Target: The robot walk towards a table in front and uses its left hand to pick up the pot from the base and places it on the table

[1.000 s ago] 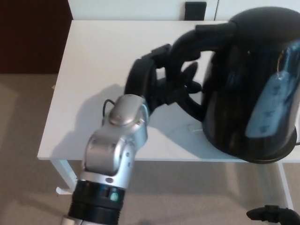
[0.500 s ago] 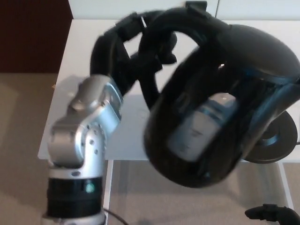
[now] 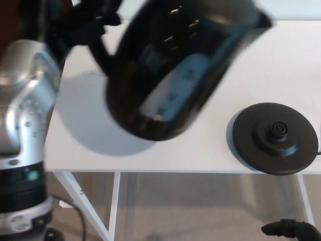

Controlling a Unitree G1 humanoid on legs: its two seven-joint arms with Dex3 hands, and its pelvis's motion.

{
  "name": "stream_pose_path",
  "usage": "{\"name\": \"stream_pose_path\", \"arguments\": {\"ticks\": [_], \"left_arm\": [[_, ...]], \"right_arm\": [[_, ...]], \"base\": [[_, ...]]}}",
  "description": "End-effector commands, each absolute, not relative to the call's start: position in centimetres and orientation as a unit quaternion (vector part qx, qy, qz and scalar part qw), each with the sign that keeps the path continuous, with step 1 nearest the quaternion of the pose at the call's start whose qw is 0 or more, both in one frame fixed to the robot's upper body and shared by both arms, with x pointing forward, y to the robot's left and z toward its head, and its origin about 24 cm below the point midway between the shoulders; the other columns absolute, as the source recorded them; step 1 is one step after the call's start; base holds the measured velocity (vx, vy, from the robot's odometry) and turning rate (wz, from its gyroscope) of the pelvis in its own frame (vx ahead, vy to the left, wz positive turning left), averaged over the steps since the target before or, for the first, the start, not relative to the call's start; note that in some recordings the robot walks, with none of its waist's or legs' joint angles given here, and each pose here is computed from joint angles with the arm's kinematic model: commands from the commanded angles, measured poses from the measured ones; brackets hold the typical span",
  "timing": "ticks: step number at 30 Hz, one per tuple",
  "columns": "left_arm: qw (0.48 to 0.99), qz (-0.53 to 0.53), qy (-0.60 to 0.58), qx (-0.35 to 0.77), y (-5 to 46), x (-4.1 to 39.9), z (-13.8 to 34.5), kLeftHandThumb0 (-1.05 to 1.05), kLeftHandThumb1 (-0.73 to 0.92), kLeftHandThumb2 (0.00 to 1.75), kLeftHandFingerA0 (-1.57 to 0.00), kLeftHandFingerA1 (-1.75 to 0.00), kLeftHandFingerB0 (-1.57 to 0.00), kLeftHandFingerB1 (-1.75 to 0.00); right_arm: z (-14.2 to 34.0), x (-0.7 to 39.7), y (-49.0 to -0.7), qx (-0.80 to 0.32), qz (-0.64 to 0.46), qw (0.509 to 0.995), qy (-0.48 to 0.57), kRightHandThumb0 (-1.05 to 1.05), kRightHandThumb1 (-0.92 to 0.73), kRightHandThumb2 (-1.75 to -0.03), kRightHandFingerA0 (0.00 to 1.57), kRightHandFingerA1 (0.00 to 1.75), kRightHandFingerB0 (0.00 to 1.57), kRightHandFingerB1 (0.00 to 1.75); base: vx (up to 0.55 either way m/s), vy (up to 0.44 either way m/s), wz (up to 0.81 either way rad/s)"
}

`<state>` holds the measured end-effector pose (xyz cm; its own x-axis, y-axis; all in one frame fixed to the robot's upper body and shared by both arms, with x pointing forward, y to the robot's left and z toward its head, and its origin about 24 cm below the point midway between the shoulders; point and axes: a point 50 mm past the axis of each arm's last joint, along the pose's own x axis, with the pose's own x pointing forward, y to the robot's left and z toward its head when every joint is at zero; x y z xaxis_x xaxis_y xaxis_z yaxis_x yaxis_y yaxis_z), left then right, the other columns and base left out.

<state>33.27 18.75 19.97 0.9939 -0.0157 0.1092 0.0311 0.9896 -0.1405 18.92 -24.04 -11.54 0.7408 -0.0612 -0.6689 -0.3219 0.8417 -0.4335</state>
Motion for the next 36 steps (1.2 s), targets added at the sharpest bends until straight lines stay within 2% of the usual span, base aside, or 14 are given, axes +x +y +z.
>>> {"name": "stream_pose_path", "arguments": {"ticks": [1, 4, 5, 6, 9, 13, 14, 16, 22, 23, 28, 35, 36], "left_arm": [[0.995, 0.014, -0.079, -0.059, 21.0, 33.3, 20.3, -0.16, 0.83, 0.65, -0.90, -1.44, -0.64, -1.00], [0.996, 0.034, -0.078, -0.036, 21.6, 33.5, 20.1, -0.18, 0.82, 0.66, -0.91, -1.38, -0.66, -0.98], [0.996, 0.043, -0.078, -0.018, 21.7, 33.6, 20.0, -0.17, 0.83, 0.66, -0.95, -1.35, -0.67, -0.95], [0.995, 0.056, -0.084, 0.021, 21.7, 33.6, 19.7, -0.16, 0.83, 0.65, -1.07, -1.26, -0.69, -0.90], [0.984, 0.083, -0.096, 0.123, 21.2, 33.9, 19.1, -0.16, 0.83, 0.65, -1.07, -1.24, -0.71, -0.93], [0.976, 0.095, -0.105, 0.166, 20.8, 34.2, 18.6, -0.15, 0.83, 0.65, -1.04, -1.25, -0.71, -0.95], [0.973, 0.092, -0.105, 0.182, 20.4, 34.4, 18.2, -0.14, 0.82, 0.64, -0.99, -1.26, -0.71, -0.95], [0.968, 0.084, -0.100, 0.214, 19.1, 34.8, 17.2, -0.12, 0.83, 0.64, -1.03, -1.27, -0.73, -0.91], [0.969, 0.073, -0.108, 0.208, 17.6, 35.5, 16.6, -0.12, 0.82, 0.64, -0.95, -1.29, -0.71, -0.93], [0.970, 0.072, -0.110, 0.206, 17.5, 35.6, 16.5, -0.13, 0.83, 0.65, -0.94, -1.24, -0.72, -0.92], [0.972, 0.072, -0.112, 0.195, 17.3, 35.8, 16.4, -0.15, 0.83, 0.65, -0.93, -1.31, -0.69, -0.97], [0.977, 0.069, -0.109, 0.170, 17.2, 35.5, 15.8, -0.11, 0.82, 0.65, -0.91, -1.31, -0.70, -0.95], [0.980, 0.070, -0.085, 0.163, 17.4, 35.3, 14.9, -0.13, 0.82, 0.64, -1.06, -1.01, -0.66, -0.55]], "right_arm": [[-11.8, 18.4, -24.3, -0.275, 0.067, 0.887, 0.364, -0.40, -0.60, -0.60, 0.73, 0.48, 0.59, 0.44], [-11.7, 18.4, -24.4, -0.271, 0.066, 0.889, 0.364, -0.40, -0.60, -0.60, 0.72, 0.48, 0.58, 0.44], [-11.7, 18.4, -24.5, -0.272, 0.067, 0.889, 0.363, -0.39, -0.60, -0.59, 0.73, 0.48, 0.59, 0.44], [-11.8, 18.4, -24.4, -0.273, 0.067, 0.888, 0.364, -0.37, -0.63, -0.57, 0.74, 0.47, 0.60, 0.43], [-11.8, 18.4, -24.4, -0.273, 0.066, 0.886, 0.368, -0.36, -0.63, -0.59, 0.73, 0.47, 0.60, 0.43], [-11.8, 18.4, -24.4, -0.273, 0.067, 0.887, 0.365, -0.40, -0.60, -0.59, 0.73, 0.48, 0.58, 0.44], [-11.8, 18.3, -24.4, -0.272, 0.066, 0.888, 0.366, -0.37, -0.63, -0.59, 0.74, 0.48, 0.60, 0.44], [-11.9, 18.2, -24.3, -0.266, 0.064, 0.889, 0.367, -0.40, -0.60, -0.59, 0.72, 0.48, 0.58, 0.43], [-11.7, 18.5, -24.3, -0.270, 0.068, 0.890, 0.362, -0.42, -0.60, -0.60, 0.72, 0.49, 0.58, 0.44], [-11.7, 18.6, -24.3, -0.272, 0.068, 0.890, 0.361, -0.38, -0.63, -0.59, 0.74, 0.47, 0.60, 0.43], [-11.6, 18.8, -24.3, -0.271, 0.066, 0.891, 0.359, -0.37, -0.63, -0.59, 0.76, 0.47, 0.60, 0.43], [-11.6, 18.6, -24.4, -0.272, 0.067, 0.891, 0.357, -0.37, -0.63, -0.59, 0.77, 0.47, 0.61, 0.43], [-11.6, 18.6, -24.3, -0.271, 0.067, 0.890, 0.360, -0.36, -0.63, -0.59, 0.74, 0.47, 0.60, 0.43]], "base": [[0.00, 0.000, 0.00], [0.00, 0.000, 0.03], [0.00, 0.000, 0.00], [0.00, 0.000, 0.00], [0.00, 0.000, 0.00], [0.00, 0.000, 0.00], [0.00, 0.000, 0.00], [0.00, 0.000, 0.00], [0.00, 0.000, 0.00], [0.00, 0.000, 0.00], [0.00, 0.000, 0.00], [0.00, 0.000, 0.00], [0.00, 0.000, 0.00]]}}
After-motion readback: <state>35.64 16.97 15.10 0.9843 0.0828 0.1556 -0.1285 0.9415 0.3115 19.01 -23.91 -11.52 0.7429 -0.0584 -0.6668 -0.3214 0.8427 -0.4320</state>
